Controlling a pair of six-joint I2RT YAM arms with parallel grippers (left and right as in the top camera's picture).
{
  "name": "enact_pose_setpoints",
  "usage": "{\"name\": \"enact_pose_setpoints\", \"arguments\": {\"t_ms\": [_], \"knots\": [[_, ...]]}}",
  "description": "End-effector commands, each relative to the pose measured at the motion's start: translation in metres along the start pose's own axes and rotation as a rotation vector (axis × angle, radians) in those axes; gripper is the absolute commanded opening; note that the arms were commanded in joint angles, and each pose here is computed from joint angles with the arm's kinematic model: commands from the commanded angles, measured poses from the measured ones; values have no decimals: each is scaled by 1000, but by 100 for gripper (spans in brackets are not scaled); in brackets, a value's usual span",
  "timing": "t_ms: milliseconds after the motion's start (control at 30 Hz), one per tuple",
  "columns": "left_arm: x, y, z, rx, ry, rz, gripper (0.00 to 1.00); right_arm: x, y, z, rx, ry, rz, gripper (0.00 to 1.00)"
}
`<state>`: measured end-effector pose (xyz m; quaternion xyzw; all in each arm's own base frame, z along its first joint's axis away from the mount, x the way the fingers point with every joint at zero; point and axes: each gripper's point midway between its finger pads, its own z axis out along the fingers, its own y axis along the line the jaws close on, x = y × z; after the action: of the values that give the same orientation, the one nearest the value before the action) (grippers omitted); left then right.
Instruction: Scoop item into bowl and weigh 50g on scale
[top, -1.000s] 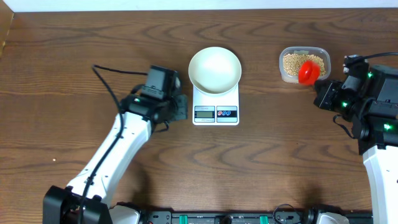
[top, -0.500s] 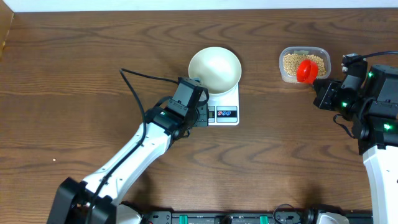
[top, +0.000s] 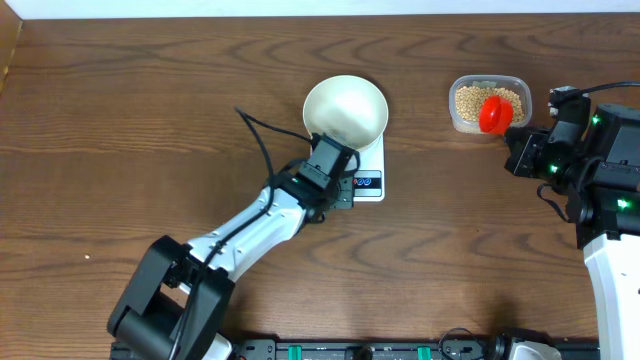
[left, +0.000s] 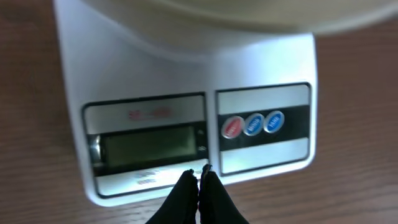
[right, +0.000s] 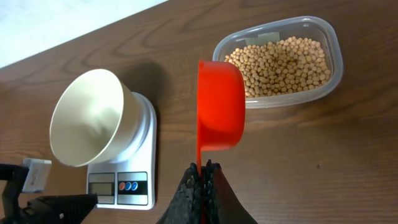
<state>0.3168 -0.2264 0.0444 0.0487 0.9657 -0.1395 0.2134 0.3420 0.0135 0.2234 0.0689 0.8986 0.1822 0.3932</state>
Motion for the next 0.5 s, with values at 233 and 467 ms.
{"name": "enact_pose_setpoints", "arguments": {"t_ms": [233, 467], "knots": [[1, -9, 23, 8, -19, 21, 7, 1, -1, -4, 11, 13, -33, 1], [4, -26, 27, 38, -33, 102, 7, 3, -1, -4, 11, 21, -44, 1]]}}
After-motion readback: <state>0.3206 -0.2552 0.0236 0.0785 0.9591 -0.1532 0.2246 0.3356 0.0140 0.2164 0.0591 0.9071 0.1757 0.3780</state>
